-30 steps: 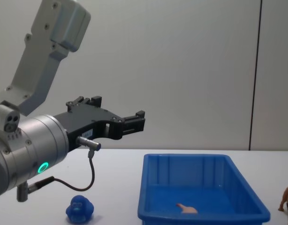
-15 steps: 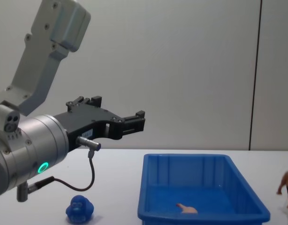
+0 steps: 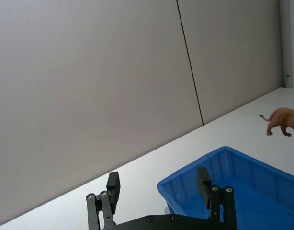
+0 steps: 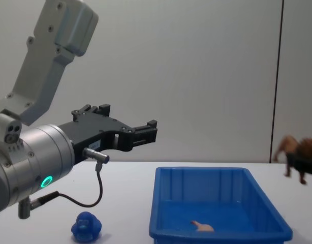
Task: Pick up the two dolls from the table and place them into the box.
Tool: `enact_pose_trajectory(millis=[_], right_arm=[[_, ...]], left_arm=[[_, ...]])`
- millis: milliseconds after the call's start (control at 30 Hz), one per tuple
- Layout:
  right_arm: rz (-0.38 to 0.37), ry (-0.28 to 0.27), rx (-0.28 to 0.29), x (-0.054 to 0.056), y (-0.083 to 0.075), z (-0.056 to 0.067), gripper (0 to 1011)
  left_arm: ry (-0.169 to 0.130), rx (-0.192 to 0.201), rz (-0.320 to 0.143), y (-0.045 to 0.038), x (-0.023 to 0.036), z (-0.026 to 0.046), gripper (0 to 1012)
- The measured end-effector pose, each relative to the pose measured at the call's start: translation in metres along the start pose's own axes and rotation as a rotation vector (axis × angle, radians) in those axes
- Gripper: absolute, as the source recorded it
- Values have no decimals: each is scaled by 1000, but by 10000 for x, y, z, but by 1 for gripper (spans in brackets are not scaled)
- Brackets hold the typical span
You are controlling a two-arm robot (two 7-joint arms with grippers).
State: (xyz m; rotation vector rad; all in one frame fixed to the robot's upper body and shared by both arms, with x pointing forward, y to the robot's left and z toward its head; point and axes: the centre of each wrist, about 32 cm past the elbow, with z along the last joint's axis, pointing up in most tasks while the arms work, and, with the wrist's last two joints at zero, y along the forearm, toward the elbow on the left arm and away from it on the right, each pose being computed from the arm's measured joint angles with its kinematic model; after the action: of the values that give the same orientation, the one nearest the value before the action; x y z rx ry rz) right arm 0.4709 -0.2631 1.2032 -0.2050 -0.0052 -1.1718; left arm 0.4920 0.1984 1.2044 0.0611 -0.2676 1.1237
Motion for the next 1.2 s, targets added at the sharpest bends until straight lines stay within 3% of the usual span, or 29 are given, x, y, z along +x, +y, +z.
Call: enact_pose_trajectory(millis=[267,533,800,900,1200], right_arm=[[101,-22,43,-87,126,251,430],[160,-22,8,-146,321,369,443],[176,-22,-33,-174,476,404,641],[177,-24,-43,-174,521,409,778],[160,-31,-20,-112,518,408,1001]], left_arm=[[0,0,0,0,0,0,1003],[0,0,0,0,0,0,1003],[0,0,0,0,0,0,1003],[0,0,0,0,0,0,1003],[0,0,0,0,0,0,1003]])
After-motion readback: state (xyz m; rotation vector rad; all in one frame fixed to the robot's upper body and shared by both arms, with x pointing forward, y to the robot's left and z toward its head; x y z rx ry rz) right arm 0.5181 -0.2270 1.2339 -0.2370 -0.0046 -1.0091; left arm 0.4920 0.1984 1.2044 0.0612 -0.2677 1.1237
